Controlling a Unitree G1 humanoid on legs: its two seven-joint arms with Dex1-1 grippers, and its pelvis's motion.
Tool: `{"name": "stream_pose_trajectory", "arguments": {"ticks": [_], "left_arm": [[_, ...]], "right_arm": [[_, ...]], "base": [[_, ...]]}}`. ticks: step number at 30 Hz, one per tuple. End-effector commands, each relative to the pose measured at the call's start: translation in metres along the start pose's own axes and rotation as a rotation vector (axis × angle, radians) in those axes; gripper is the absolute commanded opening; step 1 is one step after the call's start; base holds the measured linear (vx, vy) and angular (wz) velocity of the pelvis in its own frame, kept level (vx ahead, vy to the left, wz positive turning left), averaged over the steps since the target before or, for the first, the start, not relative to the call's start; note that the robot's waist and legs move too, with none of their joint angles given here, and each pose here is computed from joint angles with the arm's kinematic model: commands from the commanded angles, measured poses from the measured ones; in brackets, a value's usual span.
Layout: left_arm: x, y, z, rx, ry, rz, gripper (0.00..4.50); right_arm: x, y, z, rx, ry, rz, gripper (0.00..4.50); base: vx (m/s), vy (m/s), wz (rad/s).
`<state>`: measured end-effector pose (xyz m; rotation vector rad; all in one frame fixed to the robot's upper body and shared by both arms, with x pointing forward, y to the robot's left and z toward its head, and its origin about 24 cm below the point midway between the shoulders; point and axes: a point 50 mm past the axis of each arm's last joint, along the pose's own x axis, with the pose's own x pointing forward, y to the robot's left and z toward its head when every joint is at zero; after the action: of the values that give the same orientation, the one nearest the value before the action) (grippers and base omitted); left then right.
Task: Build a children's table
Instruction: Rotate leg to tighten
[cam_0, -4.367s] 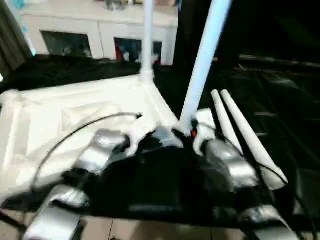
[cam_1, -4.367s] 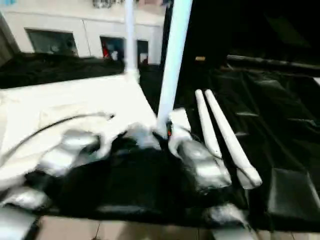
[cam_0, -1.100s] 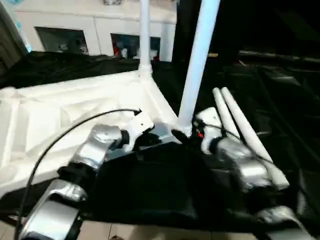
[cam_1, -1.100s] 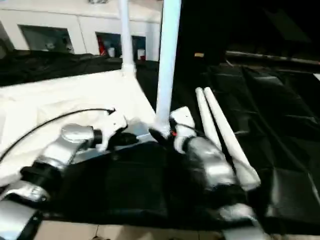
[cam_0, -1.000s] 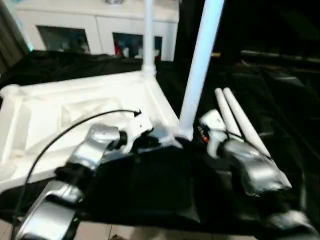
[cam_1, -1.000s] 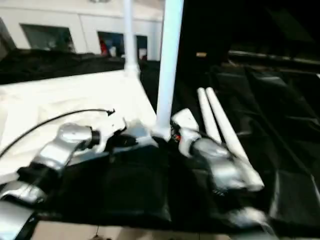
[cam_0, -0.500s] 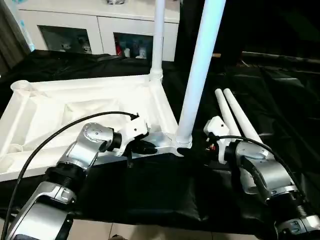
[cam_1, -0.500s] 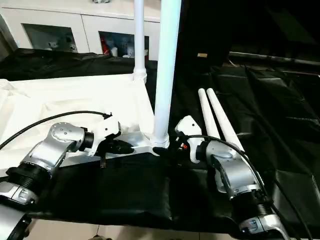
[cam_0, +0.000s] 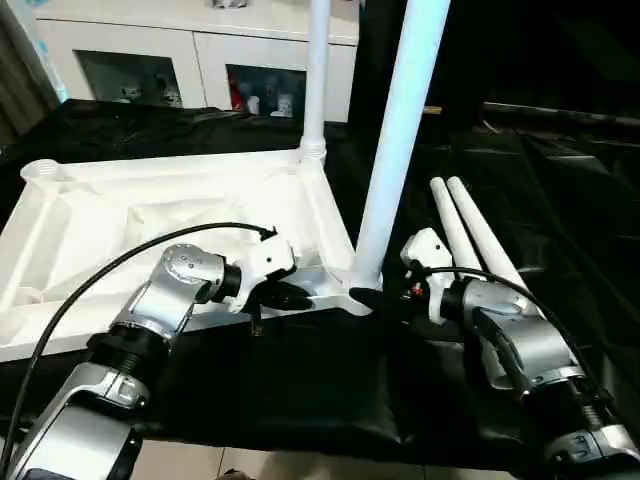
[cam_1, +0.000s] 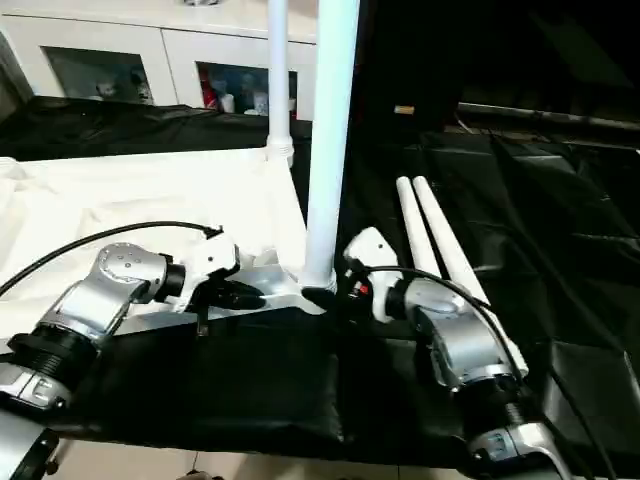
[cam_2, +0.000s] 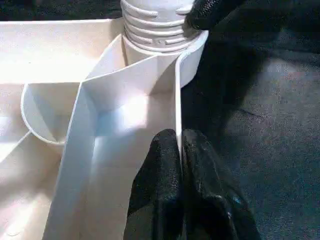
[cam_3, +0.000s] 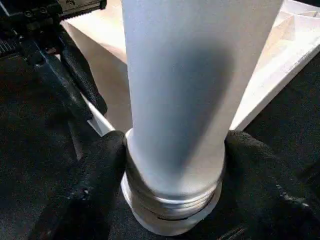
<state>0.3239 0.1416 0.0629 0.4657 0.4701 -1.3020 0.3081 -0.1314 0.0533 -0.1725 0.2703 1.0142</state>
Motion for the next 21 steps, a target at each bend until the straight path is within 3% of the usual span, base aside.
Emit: {"name": "stream_pose_trajectory", "arguments": {"ticks": [1, 9, 14, 17, 19, 21], "left_arm": [[0.005, -0.003, 0.011, 0.049, -0.018, -0.017, 0.0], [0.007, -0.001, 0.01, 0.031, -0.023, 0.014, 0.0], [0.028, 0.003, 0.017, -0.037, -0.082, 0.115, 0.0], [0.038, 0.002, 0.021, -0.066, -0.105, 0.136, 0.0], [0.054, 0.001, 0.025, -0.092, -0.112, 0.177, 0.0], [0.06, 0.001, 0.027, -0.108, -0.106, 0.21, 0.0]], "right_arm": [[0.008, 0.004, 0.006, -0.023, -0.018, 0.027, 2.8], [0.012, 0.006, -0.002, 0.011, -0.011, -0.004, 2.73], [0.028, 0.0, -0.021, 0.195, -0.02, -0.309, 2.72], [0.039, 0.002, -0.023, 0.259, -0.027, -0.396, 2.72], [0.056, 0.004, -0.022, 0.322, -0.015, -0.52, 2.72], [0.064, 0.004, -0.02, 0.334, 0.007, -0.574, 2.72]], "base": [[0.0, 0.0, 0.0], [0.0, 0.0, 0.0], [0.0, 0.0, 0.0], [0.0, 0.0, 0.0], [0.0, 0.0, 0.0], [0.0, 0.0, 0.0]]}}
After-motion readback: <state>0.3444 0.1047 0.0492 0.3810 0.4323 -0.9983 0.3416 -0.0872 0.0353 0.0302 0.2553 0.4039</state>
